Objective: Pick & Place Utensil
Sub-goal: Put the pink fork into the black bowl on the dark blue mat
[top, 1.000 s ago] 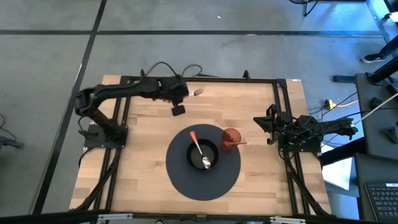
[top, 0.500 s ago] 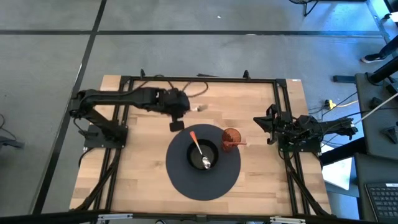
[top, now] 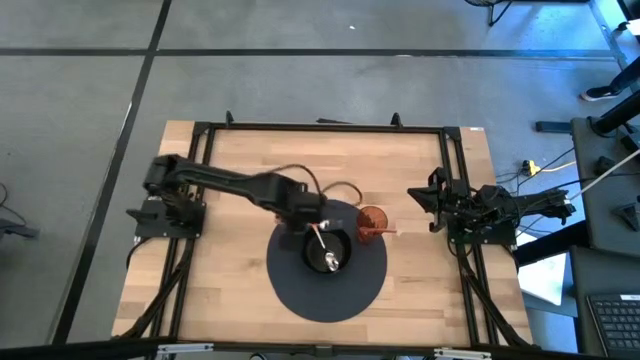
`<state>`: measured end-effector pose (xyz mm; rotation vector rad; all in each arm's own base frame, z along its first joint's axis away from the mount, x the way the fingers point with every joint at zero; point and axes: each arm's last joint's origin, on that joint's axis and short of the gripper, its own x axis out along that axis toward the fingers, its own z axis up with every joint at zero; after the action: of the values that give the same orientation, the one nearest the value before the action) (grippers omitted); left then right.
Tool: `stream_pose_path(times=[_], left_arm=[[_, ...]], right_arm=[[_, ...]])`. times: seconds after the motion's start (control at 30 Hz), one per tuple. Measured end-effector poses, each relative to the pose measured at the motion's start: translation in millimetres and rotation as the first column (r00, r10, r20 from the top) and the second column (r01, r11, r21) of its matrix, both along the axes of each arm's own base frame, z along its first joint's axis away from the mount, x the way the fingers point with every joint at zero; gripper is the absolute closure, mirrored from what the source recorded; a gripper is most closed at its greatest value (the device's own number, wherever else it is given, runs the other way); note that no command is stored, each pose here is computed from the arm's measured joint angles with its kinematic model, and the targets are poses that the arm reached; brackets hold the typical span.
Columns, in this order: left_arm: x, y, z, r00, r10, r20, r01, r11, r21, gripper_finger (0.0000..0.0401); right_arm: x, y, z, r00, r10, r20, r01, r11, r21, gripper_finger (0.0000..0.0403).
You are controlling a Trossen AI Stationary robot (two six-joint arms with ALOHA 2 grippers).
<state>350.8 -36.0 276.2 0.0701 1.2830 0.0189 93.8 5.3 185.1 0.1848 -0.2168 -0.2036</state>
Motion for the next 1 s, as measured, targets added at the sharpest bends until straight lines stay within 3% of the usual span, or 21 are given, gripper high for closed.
stream_pose_path(times=[0.17,0.43,0.6,1.0], left_arm=[[18.8,-11.2,-18.6,0.985,-0.06,-0.164,0.064,0.998,0.018,0.0363],[46.8,-21.1,-36.0,0.964,-0.164,-0.209,0.162,0.986,-0.027,0.0363],[47.1,-24.6,-47.7,0.938,-0.173,-0.301,0.176,0.984,-0.018,0.0363],[47.6,-28.7,-51.0,0.932,-0.191,-0.309,0.194,0.981,-0.023,0.0363]], right_arm=[[0.0,0.0,0.0,1.0,0.0,0.0,0.0,1.0,0.0,0.0386],[0.0,0.0,-0.1,1.0,0.0,-0.001,0.0,1.0,0.0,0.0386],[0.0,0.0,-0.1,1.0,0.001,-0.001,-0.001,1.0,0.0,0.0386],[0.0,0.0,-0.3,1.0,0.001,-0.003,-0.001,1.0,-0.001,0.0386]])
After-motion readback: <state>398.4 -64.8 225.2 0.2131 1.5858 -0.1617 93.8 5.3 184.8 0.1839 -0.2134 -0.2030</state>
